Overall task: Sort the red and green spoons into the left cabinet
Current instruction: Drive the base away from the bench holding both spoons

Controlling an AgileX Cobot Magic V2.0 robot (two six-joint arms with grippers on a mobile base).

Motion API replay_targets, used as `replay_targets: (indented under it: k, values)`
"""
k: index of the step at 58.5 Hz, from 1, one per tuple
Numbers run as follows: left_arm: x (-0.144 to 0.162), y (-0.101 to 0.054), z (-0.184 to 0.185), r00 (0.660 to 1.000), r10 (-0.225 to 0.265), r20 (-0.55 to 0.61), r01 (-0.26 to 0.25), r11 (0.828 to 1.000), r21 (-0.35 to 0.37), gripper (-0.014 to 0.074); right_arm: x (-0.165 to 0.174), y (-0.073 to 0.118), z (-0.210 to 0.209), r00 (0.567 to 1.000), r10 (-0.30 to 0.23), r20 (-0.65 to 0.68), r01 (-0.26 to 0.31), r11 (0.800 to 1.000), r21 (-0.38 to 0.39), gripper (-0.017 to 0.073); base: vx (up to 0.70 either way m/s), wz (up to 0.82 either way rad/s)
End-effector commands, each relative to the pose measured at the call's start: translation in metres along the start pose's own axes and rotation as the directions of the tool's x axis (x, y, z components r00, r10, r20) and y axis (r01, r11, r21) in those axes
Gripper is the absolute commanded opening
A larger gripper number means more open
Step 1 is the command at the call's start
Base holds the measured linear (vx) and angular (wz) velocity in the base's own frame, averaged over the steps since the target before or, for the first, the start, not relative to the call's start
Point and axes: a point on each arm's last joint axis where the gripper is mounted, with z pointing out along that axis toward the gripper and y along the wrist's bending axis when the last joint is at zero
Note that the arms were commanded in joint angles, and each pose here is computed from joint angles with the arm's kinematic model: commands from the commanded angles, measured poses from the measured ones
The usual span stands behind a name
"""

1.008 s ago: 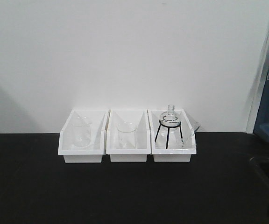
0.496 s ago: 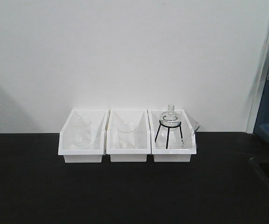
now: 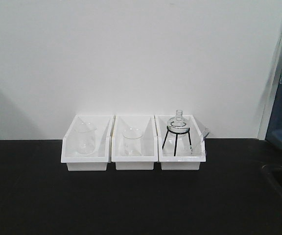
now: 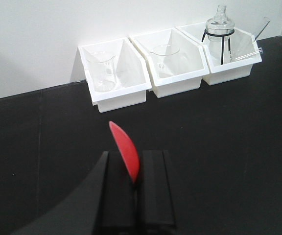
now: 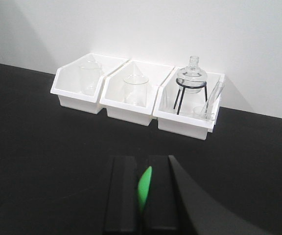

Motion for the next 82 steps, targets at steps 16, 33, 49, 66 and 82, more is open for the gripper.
replay_targets:
  k: [16, 33, 49, 66, 82]
  values:
    - [-0.0173, -0.0006, -0.0043, 0.994, -0.008, 0.109, 0.007, 1.0, 0.009, 0.0, -0.0173, 0.0009, -0.0031, 0.994, -0.011, 0.108, 0.012, 1.0, -0.012, -0.0004, -0.01, 0.01]
    - [-0.0173, -0.0006, -0.0043, 0.994, -0.008, 0.109, 0.007, 1.0, 0.009, 0.0, -0.0173, 0.0009, -0.0031, 0.994, -0.011, 0.108, 0.012, 1.0, -0.012, -0.0004, -0.12, 0.06]
    - [-0.0173, -0.0006, -0.0043, 0.994, -0.008, 0.109, 0.007, 1.0, 0.009, 0.0, -0.0166, 0.0007, -0.003, 0.995, -0.011, 0.101, 0.012, 1.0, -0.01, -0.0004, -0.21, 0.18]
    - [-0.0173, -0.0006, -0.0043, 0.994, -0.008, 0.109, 0.007, 1.0, 0.009, 0.0, -0.0166, 0.0007, -0.003, 0.995, -0.011, 0.101, 0.012, 1.0, -0.01, -0.0004, -0.21, 0.39]
    - [-0.0173, -0.0006, -0.0043, 0.994, -0.008, 0.109, 0.007, 1.0, 0.009, 0.0, -0.0166, 0.0007, -0.003, 0.995, -0.011, 0.101, 0.012, 1.0, -0.01, -0.0004, -0.22, 0.49]
